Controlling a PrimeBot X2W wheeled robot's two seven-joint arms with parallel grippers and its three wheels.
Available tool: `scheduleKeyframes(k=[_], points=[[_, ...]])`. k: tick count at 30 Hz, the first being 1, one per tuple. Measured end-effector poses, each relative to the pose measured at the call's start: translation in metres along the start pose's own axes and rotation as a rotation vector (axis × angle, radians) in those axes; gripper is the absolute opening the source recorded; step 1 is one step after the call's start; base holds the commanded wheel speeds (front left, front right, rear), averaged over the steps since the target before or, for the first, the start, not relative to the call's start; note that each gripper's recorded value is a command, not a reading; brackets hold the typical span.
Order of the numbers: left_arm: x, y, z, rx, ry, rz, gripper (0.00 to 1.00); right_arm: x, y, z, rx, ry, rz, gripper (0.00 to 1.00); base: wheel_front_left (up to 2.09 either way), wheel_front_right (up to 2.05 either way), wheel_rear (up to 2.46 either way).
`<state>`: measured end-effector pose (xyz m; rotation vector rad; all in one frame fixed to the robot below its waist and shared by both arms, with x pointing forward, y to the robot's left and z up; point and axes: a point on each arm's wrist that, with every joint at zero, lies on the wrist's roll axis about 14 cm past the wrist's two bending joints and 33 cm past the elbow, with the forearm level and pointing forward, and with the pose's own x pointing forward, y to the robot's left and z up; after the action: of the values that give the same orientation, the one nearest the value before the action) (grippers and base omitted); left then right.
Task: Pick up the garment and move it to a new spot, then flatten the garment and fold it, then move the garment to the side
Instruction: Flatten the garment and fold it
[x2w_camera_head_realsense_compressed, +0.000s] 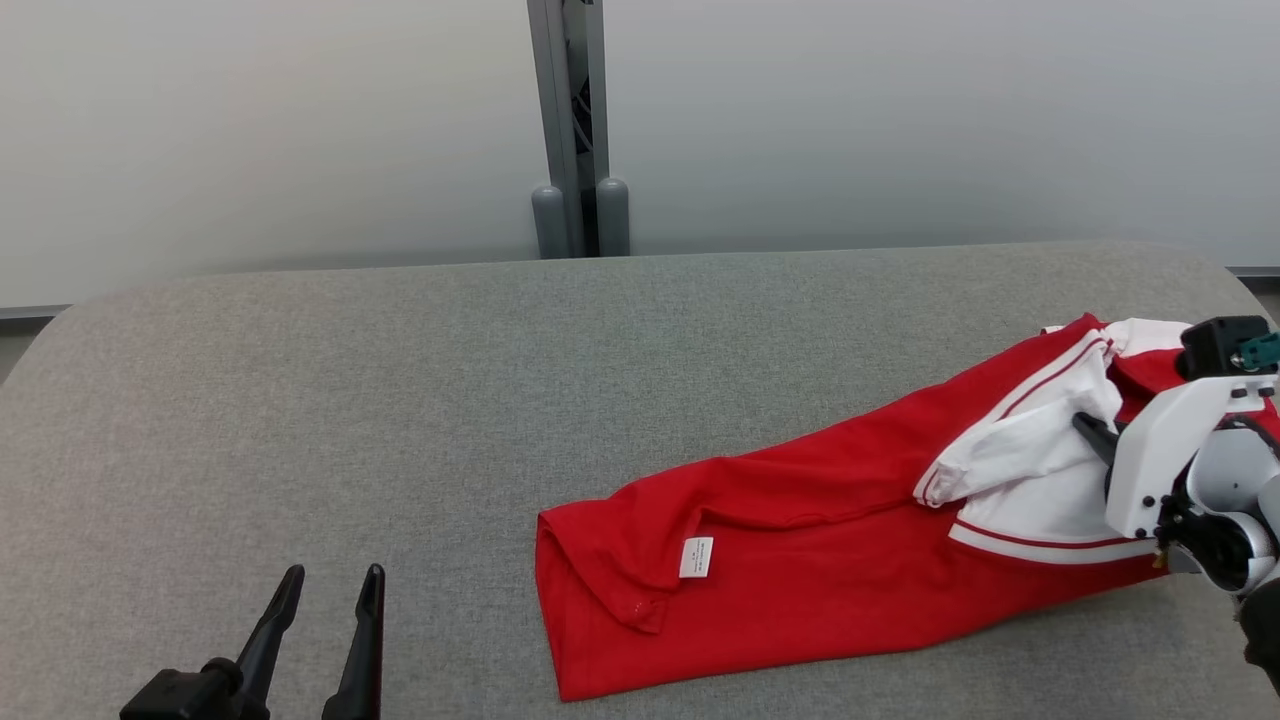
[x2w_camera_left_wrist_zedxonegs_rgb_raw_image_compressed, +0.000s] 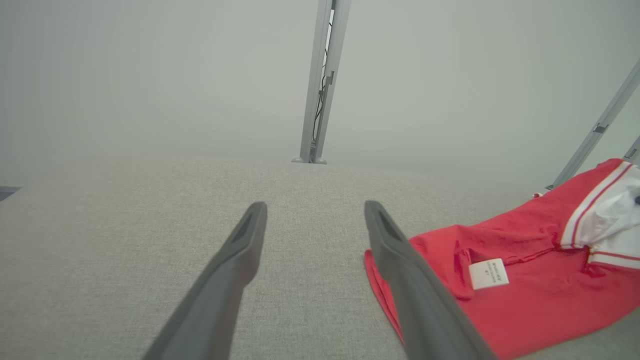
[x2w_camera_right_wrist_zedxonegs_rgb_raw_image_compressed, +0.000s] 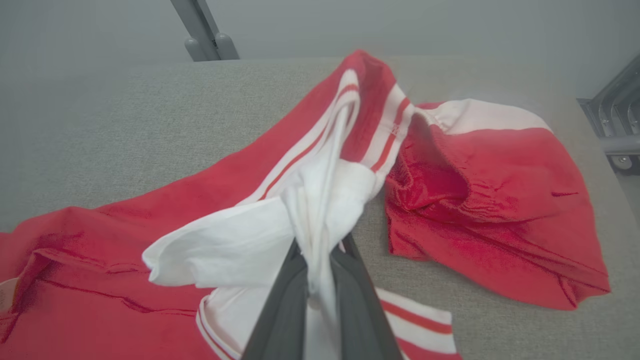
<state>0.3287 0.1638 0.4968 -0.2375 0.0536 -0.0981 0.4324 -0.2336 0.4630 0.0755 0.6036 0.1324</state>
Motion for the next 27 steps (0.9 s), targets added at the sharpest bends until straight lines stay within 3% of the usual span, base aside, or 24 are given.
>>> scheduleKeyframes(k=[12,27], points=[[-0.003,0.001,0.001,0.003,-0.008,-0.002,1.00,-0.009,0.078,0.016,-0.051,-0.042,0.220,0.00,0.00,0.00,0.00],[-0.022,0.015,0.007,0.002,-0.036,0.044,1.00,-0.024,0.219,0.009,-0.164,-0.043,0.532,0.00,0.00,0.00,0.00]])
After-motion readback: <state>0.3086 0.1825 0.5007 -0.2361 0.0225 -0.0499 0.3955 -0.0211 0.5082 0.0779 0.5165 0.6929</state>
